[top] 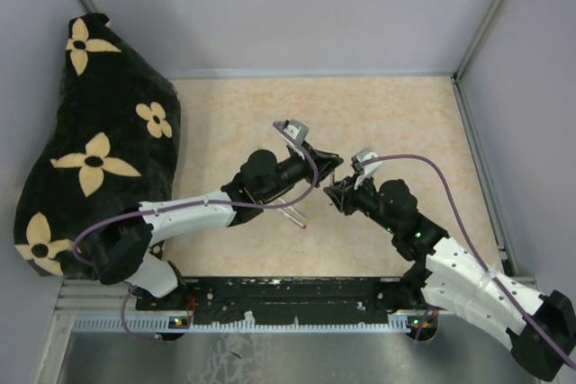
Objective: Insert the pens into the pen caps
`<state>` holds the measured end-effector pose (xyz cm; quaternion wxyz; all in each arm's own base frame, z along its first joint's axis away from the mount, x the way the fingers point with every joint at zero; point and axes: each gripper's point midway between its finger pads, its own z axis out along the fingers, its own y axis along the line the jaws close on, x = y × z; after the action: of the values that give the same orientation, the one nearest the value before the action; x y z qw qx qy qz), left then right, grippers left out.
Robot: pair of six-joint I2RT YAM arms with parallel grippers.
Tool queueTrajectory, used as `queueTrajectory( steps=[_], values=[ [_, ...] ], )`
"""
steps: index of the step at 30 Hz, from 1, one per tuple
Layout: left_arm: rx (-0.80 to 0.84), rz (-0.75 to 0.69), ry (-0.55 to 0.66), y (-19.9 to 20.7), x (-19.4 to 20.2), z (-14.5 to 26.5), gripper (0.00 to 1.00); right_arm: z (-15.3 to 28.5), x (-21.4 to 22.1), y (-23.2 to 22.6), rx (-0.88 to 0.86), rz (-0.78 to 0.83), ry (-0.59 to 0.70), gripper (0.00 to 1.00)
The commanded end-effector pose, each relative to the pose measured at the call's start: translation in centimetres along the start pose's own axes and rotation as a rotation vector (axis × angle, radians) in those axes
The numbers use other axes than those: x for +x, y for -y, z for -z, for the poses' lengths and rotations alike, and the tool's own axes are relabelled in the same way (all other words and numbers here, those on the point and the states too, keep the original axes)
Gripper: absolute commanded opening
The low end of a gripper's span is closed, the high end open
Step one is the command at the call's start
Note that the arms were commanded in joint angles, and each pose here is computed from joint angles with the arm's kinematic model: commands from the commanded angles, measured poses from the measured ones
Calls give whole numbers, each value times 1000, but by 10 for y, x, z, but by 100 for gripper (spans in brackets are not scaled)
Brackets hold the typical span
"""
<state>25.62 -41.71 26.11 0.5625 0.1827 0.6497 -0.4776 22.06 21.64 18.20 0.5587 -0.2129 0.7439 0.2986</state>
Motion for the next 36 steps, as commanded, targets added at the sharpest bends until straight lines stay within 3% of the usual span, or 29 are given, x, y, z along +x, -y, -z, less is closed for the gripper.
queueTrajectory(
  steps=[1, 8, 14, 21, 36],
  values=[
    [-137, -92, -86, -52, -4, 3, 0, 7, -51, -17, -74, 1, 183, 26],
    [-337, -136, -65, -124, -53, 31, 0, 20, -27, -9, -44, -25, 165, 30],
    [-597, -182, -243, -195, -39, 66, 0, 27, -32, -1, 0, -20, 191, 31],
    [-765, -156, -382, -257, -20, 109, 0, 24, -32, -3, -11, -24, 187, 30],
    [-894, -127, -448, -307, 4, 134, 4, 22, -29, -4, -16, -23, 177, 28]
  ],
)
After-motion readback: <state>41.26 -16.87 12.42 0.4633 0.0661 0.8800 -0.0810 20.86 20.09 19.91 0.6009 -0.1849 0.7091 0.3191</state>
